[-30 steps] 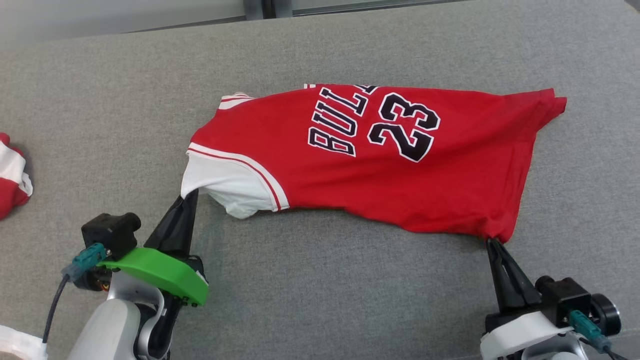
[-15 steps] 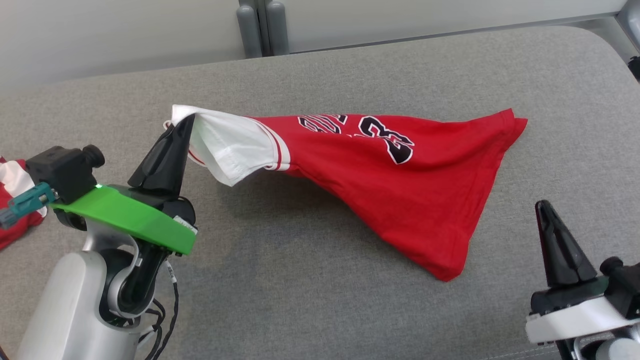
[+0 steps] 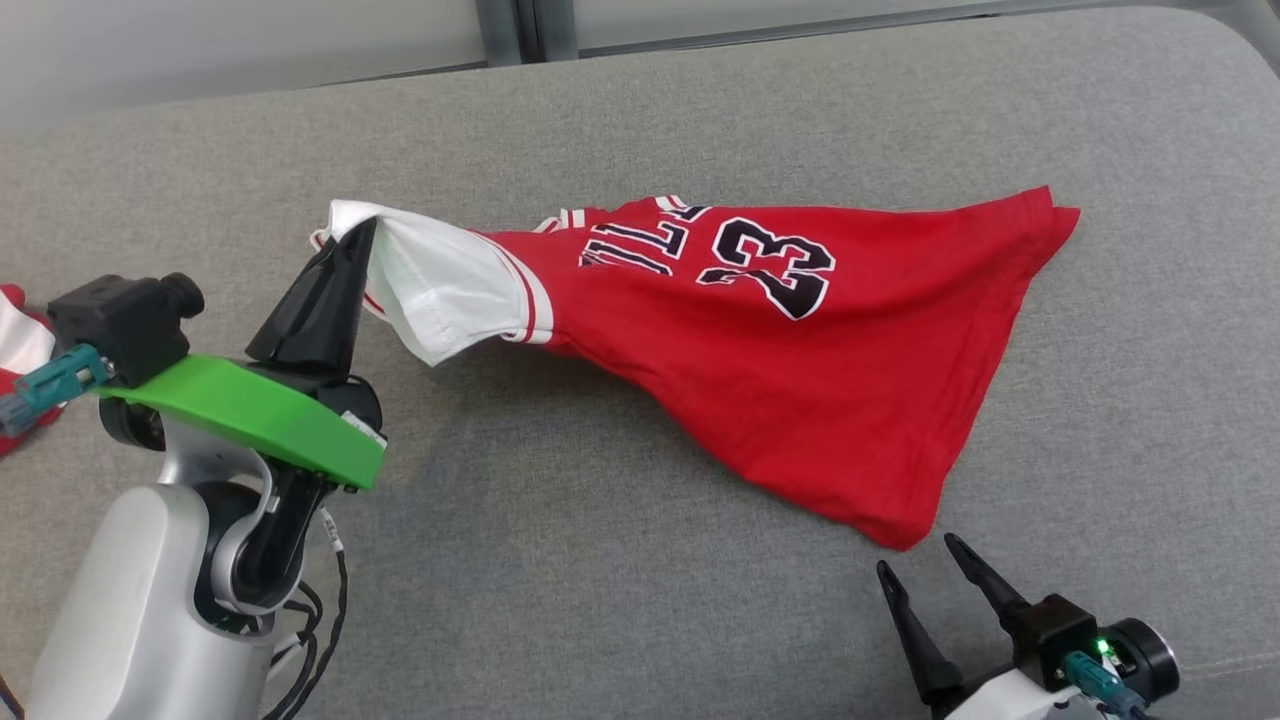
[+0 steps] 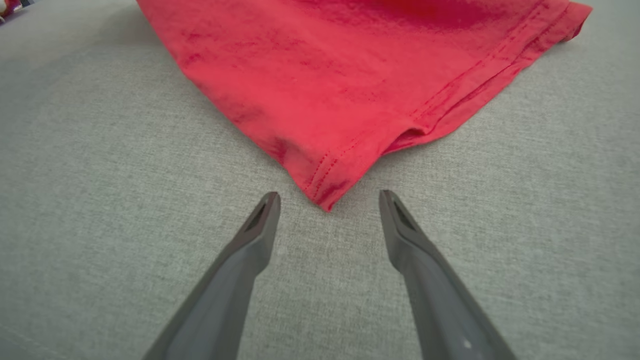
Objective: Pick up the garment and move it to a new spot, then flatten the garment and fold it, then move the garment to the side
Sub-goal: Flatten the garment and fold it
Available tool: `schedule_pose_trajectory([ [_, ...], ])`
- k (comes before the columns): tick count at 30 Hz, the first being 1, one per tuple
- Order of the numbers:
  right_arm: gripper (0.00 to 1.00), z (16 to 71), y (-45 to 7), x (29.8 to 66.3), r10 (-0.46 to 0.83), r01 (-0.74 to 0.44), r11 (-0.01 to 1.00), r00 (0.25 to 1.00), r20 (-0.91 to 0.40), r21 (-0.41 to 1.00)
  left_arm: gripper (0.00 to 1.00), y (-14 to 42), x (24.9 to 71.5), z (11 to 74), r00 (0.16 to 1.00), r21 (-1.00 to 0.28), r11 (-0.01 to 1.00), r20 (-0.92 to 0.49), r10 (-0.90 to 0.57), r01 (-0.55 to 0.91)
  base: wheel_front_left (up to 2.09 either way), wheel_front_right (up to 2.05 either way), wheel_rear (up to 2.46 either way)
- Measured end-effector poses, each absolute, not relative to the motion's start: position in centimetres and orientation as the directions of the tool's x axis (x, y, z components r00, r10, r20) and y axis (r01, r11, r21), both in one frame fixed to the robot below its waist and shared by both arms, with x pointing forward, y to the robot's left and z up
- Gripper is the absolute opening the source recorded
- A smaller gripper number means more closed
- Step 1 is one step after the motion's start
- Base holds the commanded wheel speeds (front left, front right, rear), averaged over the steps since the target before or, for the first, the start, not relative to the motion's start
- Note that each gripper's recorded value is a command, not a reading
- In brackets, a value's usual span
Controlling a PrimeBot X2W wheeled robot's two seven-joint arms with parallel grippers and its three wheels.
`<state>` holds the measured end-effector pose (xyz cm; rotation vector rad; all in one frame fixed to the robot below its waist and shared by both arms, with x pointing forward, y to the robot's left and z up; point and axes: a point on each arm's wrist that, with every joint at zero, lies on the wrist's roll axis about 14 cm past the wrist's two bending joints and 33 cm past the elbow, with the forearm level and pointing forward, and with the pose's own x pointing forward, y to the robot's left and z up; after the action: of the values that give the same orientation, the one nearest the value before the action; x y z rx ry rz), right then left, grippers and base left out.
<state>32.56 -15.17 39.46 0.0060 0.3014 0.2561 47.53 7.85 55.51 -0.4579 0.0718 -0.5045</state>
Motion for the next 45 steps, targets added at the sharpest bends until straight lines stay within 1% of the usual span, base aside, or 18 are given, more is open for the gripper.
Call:
schedule_pose_trajectory([
  [5,1.00,37.5,-13.9,33.5,0.255,-0.239,0.967,0.905,-0.340,0.087,0.00,7.7,48.3,54.7,0.875,-0.445,0.777,0.031,-0.483,0.445,0.00,0.00,0.00],
  [8,1.00,37.2,-13.4,34.2,0.264,-0.246,0.965,0.901,-0.344,0.094,0.00,7.7,48.4,54.4,0.874,-0.440,0.780,0.025,-0.486,0.446,0.00,0.00,0.00],
  [10,0.00,37.4,-13.1,34.7,0.274,-0.257,0.962,0.901,-0.336,0.093,0.00,7.9,48.4,54.3,0.875,-0.439,0.782,0.021,-0.483,0.442,0.00,0.00,0.00],
  [13,0.00,38.0,-12.9,35.2,0.280,-0.267,0.960,0.908,-0.312,0.085,0.00,8.1,48.4,54.2,0.879,-0.437,0.786,0.020,-0.477,0.437,0.00,0.00,0.00],
  [17,0.00,40.7,-13.6,36.0,0.263,-0.256,0.965,0.937,-0.229,0.061,0.00,8.4,48.5,54.7,0.882,-0.434,0.788,0.034,-0.470,0.436,0.00,0.00,0.00],
  [23,0.00,47.1,-15.4,37.4,0.220,-0.219,0.976,0.975,-0.028,0.016,0.00,8.2,48.8,57.3,0.873,-0.439,0.765,0.109,-0.476,0.472,0.00,0.00,0.00],
  [28,0.00,53.0,-18.1,38.9,0.177,-0.173,0.984,0.973,0.146,-0.038,0.00,7.1,49.2,61.7,0.834,-0.454,0.705,0.204,-0.513,0.545,0.00,0.00,0.00],
  [30,0.00,56.4,-19.3,40.3,0.152,-0.151,0.988,0.955,0.254,-0.024,0.00,7.0,49.7,64.3,0.814,-0.438,0.687,0.260,-0.520,0.579,0.00,0.00,0.00],
  [33,0.00,61.0,-20.5,42.4,0.144,-0.153,0.988,0.912,0.385,-0.007,0.00,7.1,50.7,68.2,0.790,-0.430,0.662,0.336,-0.513,0.613,0.00,0.00,0.00],
  [36,0.00,64.6,-21.8,44.6,0.152,-0.149,0.988,0.871,0.467,-0.043,0.00,7.0,52.0,71.8,0.760,-0.413,0.640,0.393,-0.517,0.648,0.00,0.00,0.00],
  [38,0.00,66.3,-22.4,46.6,0.147,-0.158,0.987,0.862,0.485,-0.019,0.00,6.8,53.1,73.2,0.755,-0.431,0.620,0.395,-0.523,0.655,0.00,0.00,0.00],
  [41,0.00,68.5,-22.3,50.2,0.167,-0.188,0.982,0.866,0.472,-0.002,0.00,6.3,55.3,74.6,0.758,-0.448,0.611,0.370,-0.538,0.652,0.00,0.00,0.00],
  [43,0.00,70.1,-22.4,52.8,0.179,-0.191,0.981,0.868,0.463,-0.022,0.00,6.3,57.2,75.9,0.762,-0.412,0.641,0.368,-0.533,0.648,0.00,0.00,0.00],
  [45,0.00,71.3,-22.2,55.2,0.182,-0.200,0.980,0.865,0.468,-0.012,0.00,6.7,59.1,76.7,0.775,-0.380,0.677,0.364,-0.517,0.630,0.00,0.00,0.00],
])
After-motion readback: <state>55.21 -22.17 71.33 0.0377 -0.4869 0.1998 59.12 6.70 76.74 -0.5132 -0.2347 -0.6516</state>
